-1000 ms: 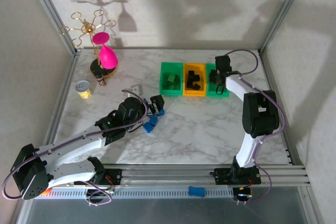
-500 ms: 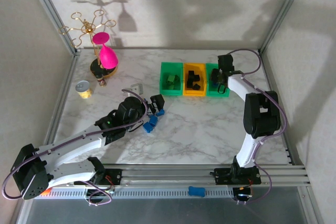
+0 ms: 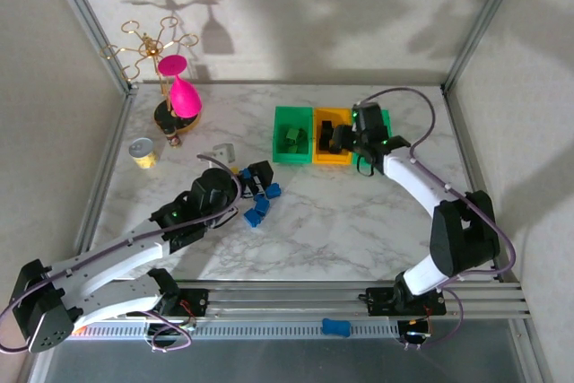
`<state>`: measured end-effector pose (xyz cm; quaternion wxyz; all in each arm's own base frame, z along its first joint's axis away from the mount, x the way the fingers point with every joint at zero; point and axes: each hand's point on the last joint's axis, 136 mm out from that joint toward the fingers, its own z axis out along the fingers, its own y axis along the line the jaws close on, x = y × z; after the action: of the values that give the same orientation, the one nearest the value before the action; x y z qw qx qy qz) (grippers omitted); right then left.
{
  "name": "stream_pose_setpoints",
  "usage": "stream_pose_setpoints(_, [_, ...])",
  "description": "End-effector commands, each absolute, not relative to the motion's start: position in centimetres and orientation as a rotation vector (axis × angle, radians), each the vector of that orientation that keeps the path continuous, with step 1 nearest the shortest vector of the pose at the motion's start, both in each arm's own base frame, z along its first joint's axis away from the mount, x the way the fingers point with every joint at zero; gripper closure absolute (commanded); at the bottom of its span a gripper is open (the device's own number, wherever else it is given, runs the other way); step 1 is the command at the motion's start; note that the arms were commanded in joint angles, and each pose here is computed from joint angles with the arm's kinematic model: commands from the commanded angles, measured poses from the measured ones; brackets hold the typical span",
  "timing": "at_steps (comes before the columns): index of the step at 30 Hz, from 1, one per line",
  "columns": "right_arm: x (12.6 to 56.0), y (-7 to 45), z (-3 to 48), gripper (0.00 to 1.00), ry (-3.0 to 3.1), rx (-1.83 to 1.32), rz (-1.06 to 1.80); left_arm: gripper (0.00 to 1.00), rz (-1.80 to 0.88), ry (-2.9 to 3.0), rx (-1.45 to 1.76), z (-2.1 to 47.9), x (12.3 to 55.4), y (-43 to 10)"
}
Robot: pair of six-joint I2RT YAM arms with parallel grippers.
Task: Sort the legos into containers by color
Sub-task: Pick up the lego from the bottom-center of the table.
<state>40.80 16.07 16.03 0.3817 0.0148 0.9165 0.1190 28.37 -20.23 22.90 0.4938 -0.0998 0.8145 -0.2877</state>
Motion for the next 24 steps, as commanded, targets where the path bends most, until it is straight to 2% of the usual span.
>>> stream_pose_setpoints(1, [37.6,19.6,15.4,0.42,2.361,-0.042,0.369,0.0,-0.616,2.019,-0.292,20.7,27.7,-18.2])
stream_pose_setpoints(8, [31.4,26.2,12.4,0.38,2.398,-0.186,0.444,0.0,-0.575,2.034,-0.368,18.9,26.5,-16.0])
stream_pose_setpoints(13, [26.9,31.4,10.5,0.35,2.4,-0.313,0.597,0.01,-0.538,2.015,-0.418,18.5,25.9,-14.3])
stream_pose_setpoints(19, [24.3,35.1,7.8,0.32,2.452,-0.451,0.58,0.0,-0.513,1.994,-0.445,18.7,25.5,-13.1])
stream_pose_setpoints(24, [22.7,37.9,7.7,0.31,2.439,-0.521,0.657,0.01,-0.49,1.985,-0.473,18.6,25.3,-12.3])
